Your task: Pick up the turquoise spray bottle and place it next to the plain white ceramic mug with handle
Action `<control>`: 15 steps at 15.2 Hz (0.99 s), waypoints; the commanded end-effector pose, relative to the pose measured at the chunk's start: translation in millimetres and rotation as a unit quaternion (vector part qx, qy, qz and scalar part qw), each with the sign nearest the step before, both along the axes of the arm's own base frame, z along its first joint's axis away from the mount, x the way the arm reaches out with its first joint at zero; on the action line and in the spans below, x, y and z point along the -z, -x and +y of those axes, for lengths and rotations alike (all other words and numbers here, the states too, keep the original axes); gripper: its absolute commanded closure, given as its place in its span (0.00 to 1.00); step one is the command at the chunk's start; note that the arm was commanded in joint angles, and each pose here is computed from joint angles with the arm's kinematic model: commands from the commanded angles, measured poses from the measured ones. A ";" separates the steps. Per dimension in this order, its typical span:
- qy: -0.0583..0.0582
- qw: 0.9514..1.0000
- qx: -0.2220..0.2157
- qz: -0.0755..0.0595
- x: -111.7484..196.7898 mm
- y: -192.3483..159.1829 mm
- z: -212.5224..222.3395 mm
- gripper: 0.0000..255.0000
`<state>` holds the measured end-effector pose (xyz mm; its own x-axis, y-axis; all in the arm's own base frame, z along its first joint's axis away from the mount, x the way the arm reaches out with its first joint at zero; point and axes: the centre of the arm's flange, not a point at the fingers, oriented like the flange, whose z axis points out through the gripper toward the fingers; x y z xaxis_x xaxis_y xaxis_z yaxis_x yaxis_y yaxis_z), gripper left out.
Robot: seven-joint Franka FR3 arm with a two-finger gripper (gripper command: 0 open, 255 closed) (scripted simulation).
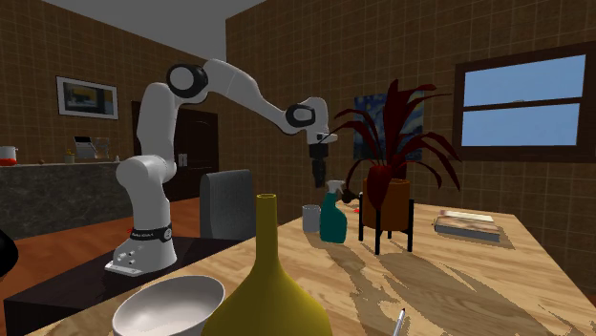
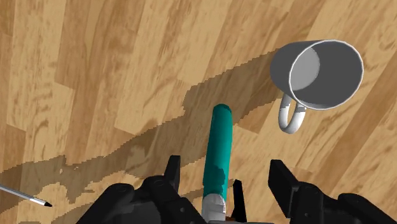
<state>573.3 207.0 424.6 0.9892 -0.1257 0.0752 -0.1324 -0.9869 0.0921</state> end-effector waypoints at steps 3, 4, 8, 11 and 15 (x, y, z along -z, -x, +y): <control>0.000 1.000 0.000 0.000 0.0 0.0 0.0 0.00; 0.000 1.000 0.000 0.000 0.0 0.0 0.0 0.00; 0.000 1.000 0.000 0.000 -49.7 3.1 5.0 0.00; 0.000 1.000 0.000 0.000 -49.7 3.1 5.0 0.00; 0.000 1.000 0.000 0.000 -49.7 3.1 5.0 0.00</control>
<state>570.2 212.0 474.2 0.9892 -0.1256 0.0754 -0.1324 -0.9869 0.0920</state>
